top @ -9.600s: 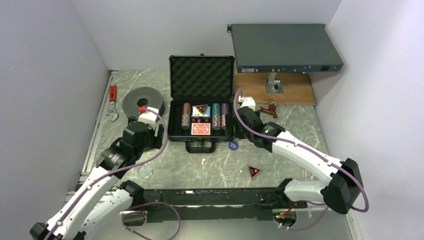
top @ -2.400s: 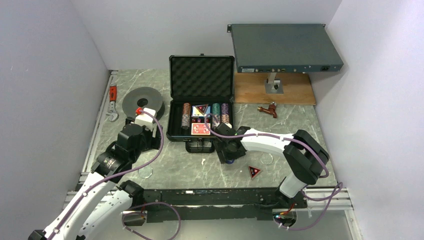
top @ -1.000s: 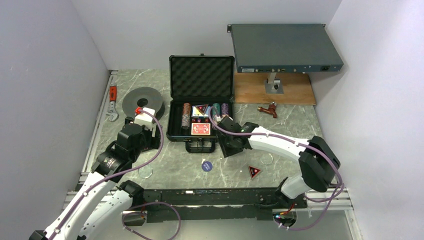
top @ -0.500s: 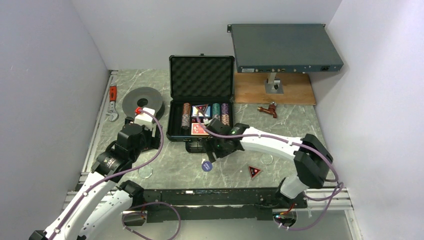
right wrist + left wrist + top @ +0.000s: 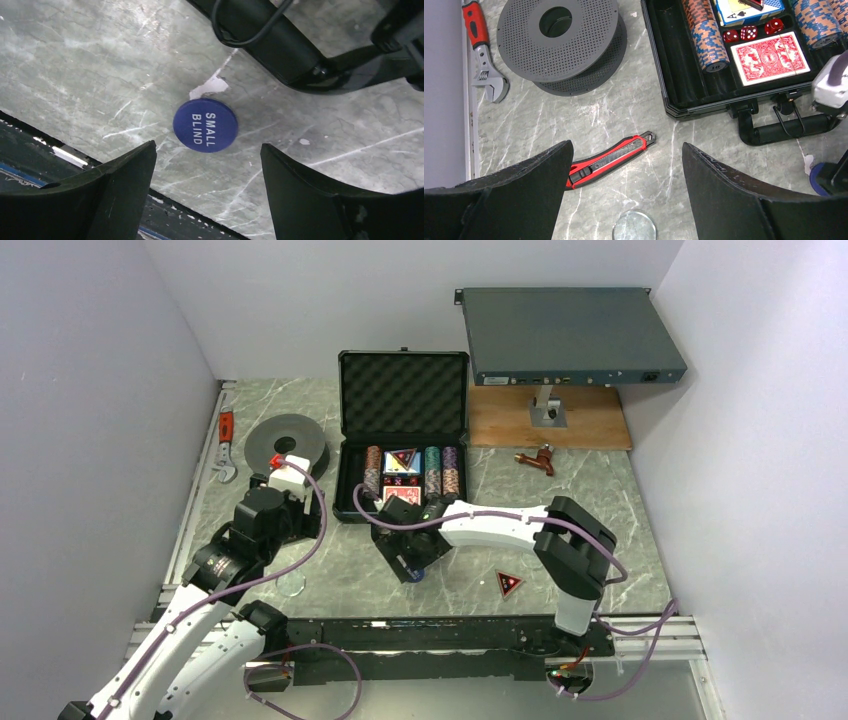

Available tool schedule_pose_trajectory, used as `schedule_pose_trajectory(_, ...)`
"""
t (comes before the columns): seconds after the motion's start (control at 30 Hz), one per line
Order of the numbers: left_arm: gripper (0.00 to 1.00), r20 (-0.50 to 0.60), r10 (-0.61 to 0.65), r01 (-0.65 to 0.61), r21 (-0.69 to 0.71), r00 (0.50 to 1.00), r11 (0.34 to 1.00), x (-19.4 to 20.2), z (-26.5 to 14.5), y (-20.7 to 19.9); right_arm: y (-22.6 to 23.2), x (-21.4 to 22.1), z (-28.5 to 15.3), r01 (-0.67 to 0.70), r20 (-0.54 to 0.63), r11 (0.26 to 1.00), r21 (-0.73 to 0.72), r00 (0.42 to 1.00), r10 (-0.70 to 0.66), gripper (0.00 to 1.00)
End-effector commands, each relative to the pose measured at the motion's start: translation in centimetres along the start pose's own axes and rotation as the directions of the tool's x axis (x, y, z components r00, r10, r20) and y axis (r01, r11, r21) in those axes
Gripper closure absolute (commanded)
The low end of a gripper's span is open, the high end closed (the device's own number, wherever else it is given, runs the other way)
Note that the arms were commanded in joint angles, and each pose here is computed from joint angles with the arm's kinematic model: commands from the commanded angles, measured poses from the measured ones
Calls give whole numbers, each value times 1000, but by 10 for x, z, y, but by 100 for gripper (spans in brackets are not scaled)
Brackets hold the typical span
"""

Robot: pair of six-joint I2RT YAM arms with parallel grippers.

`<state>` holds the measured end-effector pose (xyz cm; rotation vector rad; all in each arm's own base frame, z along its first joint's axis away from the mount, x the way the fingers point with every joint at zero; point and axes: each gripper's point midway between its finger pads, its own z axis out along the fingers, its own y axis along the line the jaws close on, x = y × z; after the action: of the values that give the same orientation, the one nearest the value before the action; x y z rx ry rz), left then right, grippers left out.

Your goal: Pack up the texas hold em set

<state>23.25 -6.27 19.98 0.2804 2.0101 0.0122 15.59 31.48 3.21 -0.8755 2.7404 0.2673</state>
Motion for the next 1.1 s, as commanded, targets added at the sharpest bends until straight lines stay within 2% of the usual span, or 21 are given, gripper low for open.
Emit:
schedule_pose_trajectory(0.0, 15, 58, -18, 18, 9, 998, 1000, -16, -4, 0, 10, -11, -1, 33, 19, 999, -9, 999, -33, 21)
schedule_pose_trajectory(1.07, 15, 66, -20, 19, 15, 998, 1000, -18, -6, 0, 19, 9, 28, 81, -58, 996, 21, 995, -80, 39)
